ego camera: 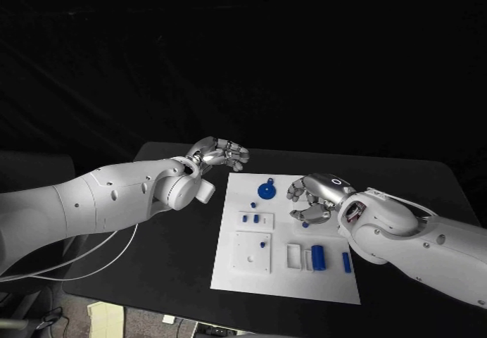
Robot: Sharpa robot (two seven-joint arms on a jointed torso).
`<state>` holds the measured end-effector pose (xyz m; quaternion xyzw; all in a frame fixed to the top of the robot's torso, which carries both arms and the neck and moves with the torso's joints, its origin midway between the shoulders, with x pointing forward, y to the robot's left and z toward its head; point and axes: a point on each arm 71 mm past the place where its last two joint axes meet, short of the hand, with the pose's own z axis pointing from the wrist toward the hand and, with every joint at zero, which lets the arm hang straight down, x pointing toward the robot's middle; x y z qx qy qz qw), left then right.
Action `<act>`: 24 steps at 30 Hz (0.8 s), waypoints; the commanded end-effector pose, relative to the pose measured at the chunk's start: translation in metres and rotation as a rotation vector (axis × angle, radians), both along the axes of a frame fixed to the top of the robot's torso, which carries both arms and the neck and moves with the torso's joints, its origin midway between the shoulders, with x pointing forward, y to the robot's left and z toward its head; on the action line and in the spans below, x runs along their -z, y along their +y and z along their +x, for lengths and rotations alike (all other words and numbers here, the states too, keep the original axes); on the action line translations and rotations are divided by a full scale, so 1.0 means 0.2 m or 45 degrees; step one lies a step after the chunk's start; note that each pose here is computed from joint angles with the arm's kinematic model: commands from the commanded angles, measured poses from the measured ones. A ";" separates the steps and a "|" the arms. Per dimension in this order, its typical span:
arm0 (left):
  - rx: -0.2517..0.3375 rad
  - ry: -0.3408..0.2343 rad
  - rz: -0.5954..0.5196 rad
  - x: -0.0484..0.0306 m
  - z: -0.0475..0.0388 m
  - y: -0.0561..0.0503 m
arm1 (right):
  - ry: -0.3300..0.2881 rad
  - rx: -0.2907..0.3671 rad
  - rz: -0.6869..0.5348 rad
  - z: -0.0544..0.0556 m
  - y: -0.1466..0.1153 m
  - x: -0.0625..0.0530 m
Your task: Assemble the parts on the task board
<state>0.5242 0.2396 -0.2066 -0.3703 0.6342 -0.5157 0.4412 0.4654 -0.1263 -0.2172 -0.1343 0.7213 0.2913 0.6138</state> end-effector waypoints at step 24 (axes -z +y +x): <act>0.017 -0.001 -0.017 -0.003 0.004 -0.01 | 0.107 0.076 -0.357 0.11 -0.10 0.19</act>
